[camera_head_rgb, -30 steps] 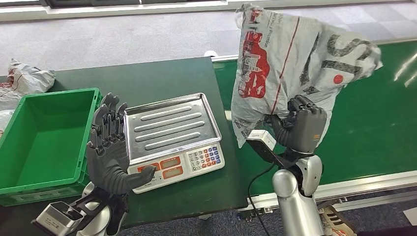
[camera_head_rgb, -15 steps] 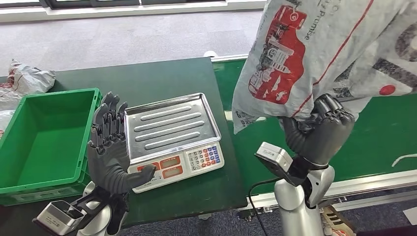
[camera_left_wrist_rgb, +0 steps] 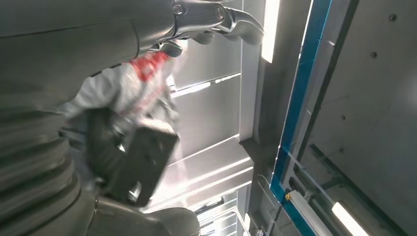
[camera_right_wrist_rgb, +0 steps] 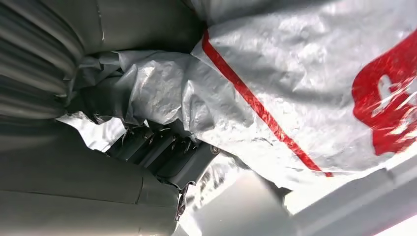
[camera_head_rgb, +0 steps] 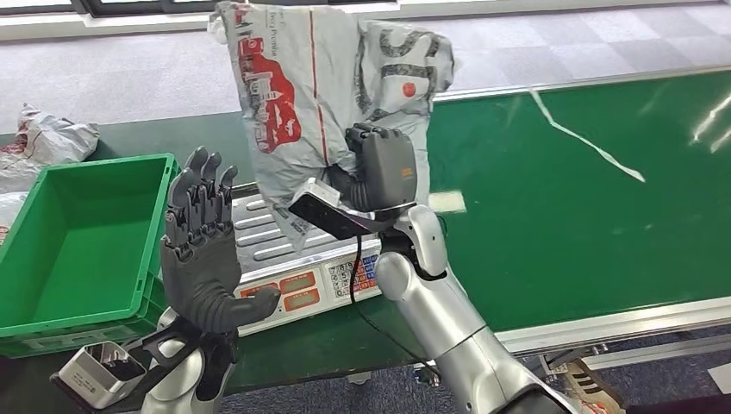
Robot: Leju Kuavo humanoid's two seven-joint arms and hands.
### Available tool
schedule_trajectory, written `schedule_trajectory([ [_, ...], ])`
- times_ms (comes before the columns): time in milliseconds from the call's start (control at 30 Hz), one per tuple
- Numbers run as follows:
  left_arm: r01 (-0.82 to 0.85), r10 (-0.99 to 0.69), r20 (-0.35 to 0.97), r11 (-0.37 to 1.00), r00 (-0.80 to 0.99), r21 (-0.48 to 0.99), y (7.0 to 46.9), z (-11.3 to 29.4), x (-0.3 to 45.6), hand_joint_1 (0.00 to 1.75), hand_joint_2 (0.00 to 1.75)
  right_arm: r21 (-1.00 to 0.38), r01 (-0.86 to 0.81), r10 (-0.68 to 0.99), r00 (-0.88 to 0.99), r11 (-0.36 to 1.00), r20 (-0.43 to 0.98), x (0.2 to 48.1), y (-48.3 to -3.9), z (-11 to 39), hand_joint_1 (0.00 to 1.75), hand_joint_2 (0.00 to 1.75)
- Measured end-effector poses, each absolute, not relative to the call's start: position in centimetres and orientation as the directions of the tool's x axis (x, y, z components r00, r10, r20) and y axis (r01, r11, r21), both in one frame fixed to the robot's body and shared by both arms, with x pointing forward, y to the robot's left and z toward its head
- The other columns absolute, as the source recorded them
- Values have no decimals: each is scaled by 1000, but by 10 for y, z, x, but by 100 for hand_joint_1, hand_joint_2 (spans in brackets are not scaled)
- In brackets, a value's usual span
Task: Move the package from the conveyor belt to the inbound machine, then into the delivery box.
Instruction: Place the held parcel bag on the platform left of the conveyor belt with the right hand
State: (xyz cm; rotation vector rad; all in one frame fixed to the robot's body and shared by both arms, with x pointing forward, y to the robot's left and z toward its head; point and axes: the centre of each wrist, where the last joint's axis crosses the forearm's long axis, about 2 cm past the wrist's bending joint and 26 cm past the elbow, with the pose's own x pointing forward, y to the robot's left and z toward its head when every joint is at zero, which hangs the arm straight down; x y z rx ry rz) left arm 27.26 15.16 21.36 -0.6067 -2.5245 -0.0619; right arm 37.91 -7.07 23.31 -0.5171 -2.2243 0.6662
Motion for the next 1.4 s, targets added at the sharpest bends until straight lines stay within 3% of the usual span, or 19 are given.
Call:
schedule_trajectory([
  [167, 433, 410, 510, 898, -756, -80, 152, 215, 274, 0, 175, -672, 11, 518, -646, 741, 561, 373, -38, 220, 175, 175],
  [367, 433, 409, 512, 898, -755, -79, 151, 214, 274, 0, 175, -729, -73, 521, -652, 681, 551, 370, -28, 209, 175, 175],
  [533, 444, 413, 519, 893, -749, -69, 151, 213, 274, 0, 175, -740, -296, 470, -618, 605, 631, 367, -25, 192, 175, 175],
  [567, 448, 415, 520, 891, -747, -67, 150, 212, 274, 0, 175, -737, -341, 455, -614, 584, 645, 366, -24, 188, 149, 175],
  [600, 451, 416, 521, 890, -745, -66, 150, 212, 275, 0, 175, -734, -378, 444, -611, 563, 655, 365, -23, 185, 106, 175],
  [667, 451, 414, 525, 890, -744, -62, 150, 211, 275, 0, 175, -734, -423, 439, -604, 531, 665, 363, -23, 179, 18, 87],
  [700, 450, 411, 527, 891, -744, -60, 150, 211, 275, 0, 175, -735, -434, 443, -599, 520, 667, 362, -22, 177, 0, 44],
  [733, 449, 408, 529, 892, -744, -57, 150, 211, 275, 0, 175, -736, -441, 448, -594, 514, 668, 361, -22, 175, 0, 0],
  [1400, 424, 378, 545, 904, -749, -44, 150, 206, 274, 0, 175, -796, -289, 566, -577, 532, 589, 367, -26, 173, 0, 0],
])
